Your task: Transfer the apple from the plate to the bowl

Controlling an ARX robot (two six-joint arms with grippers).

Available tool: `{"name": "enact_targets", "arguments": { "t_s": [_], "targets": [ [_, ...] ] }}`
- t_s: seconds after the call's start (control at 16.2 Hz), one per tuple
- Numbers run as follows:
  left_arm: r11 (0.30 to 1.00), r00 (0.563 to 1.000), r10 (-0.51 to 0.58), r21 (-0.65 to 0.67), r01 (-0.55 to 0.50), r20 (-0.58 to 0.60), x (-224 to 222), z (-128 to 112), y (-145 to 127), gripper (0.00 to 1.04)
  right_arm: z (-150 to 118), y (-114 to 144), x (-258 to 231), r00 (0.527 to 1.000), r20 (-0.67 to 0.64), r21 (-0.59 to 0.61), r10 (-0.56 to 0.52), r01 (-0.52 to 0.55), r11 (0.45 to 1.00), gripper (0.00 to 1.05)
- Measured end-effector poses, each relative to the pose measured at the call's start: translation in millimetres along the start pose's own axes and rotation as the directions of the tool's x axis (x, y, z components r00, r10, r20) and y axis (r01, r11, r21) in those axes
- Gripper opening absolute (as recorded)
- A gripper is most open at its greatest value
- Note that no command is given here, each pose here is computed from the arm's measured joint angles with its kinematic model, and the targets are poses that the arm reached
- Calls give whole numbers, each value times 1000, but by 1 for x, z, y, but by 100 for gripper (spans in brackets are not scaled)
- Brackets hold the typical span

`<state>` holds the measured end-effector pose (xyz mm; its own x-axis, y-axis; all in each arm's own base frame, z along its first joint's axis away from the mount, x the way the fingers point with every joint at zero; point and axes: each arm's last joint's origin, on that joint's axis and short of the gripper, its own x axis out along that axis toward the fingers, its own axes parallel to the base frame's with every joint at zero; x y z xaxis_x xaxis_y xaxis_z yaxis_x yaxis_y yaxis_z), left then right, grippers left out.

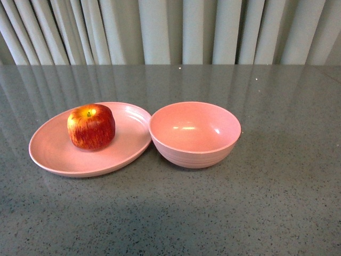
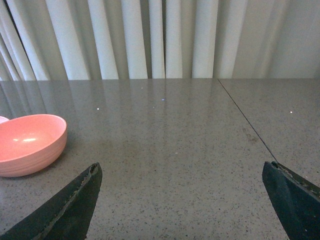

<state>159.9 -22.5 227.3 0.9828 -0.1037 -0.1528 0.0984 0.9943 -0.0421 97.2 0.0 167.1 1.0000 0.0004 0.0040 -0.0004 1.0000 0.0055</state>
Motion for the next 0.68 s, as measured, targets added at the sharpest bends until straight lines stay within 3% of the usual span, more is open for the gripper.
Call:
{"name": "enact_targets", "arguments": {
  "t_s": [0.18, 0.25, 0.31, 0.68],
  "targets": [
    [994, 994, -112, -1, 112, -12, 61, 26, -11, 98, 0, 0, 0, 1000, 0, 0, 0, 0, 1000, 98],
    [989, 982, -150, -8, 150, -119, 107, 20, -18, 98, 0, 0, 0, 1000, 0, 0, 0, 0, 1000, 98],
    [988, 976, -154, -5, 155, -155, 126, 17, -21, 98, 0, 0, 0, 1000, 0, 0, 0, 0, 1000, 98],
    [991, 934, -123, 14, 135, -335, 183, -6, -28, 98, 0, 0, 0, 1000, 0, 0, 0, 0, 1000, 98]
  ]
}}
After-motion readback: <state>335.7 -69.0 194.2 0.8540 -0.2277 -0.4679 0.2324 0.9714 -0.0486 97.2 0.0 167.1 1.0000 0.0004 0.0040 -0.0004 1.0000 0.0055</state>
